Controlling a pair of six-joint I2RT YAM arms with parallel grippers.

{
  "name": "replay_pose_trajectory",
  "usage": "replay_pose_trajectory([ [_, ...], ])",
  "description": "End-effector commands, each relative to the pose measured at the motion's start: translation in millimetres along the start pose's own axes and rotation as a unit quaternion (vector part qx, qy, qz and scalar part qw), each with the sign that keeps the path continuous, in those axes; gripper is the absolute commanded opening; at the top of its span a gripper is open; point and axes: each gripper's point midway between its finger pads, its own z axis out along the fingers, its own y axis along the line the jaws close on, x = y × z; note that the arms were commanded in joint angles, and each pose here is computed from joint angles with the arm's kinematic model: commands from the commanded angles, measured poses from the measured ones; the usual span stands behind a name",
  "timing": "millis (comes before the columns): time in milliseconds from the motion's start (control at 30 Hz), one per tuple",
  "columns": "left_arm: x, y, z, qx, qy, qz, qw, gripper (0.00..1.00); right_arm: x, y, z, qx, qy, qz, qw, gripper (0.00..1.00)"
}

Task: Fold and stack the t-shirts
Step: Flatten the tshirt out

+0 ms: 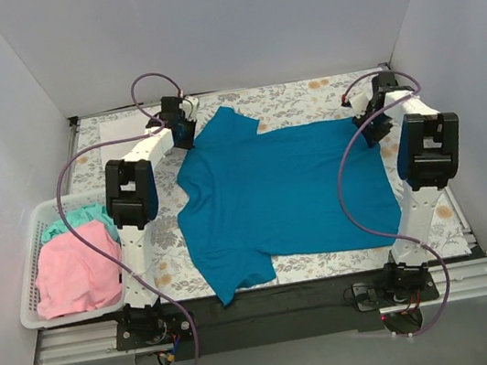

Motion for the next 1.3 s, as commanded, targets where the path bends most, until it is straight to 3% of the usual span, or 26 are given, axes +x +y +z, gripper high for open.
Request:
replay_pose_trajectory([
  [0,32,11,-17,-0.028,0.062,0.018,0.997,0.07,15,0,-13,0.005,0.02,-0.012,1.0,0.16],
  [167,13,9,-24,-0.016,0.033,0.008,0.999,0.19,-10,0,-32,0.001,-0.029,-0.012,1.0,0.19],
  [267,-20,-3,-36,0.02,-0.012,-0.006,1.0,0.23,-39,-7,-52,0.006,-0.077,-0.009,0.997,0.2],
  [433,-64,-23,-57,0.064,-0.071,0.003,0.995,0.26,-67,-10,-70,0.003,-0.121,-0.015,0.992,0.23],
  [767,-41,-47,-42,0.085,-0.032,-0.002,0.996,0.26,-50,-10,-33,-0.002,-0.073,-0.046,0.996,0.19],
  [1067,-12,-39,-1,0.058,0.013,-0.013,0.998,0.25,-48,-28,6,0.015,-0.038,-0.062,0.997,0.17],
  [1267,-20,-24,23,0.035,0.002,-0.014,0.999,0.25,-57,-50,28,0.048,-0.037,-0.065,0.996,0.15],
])
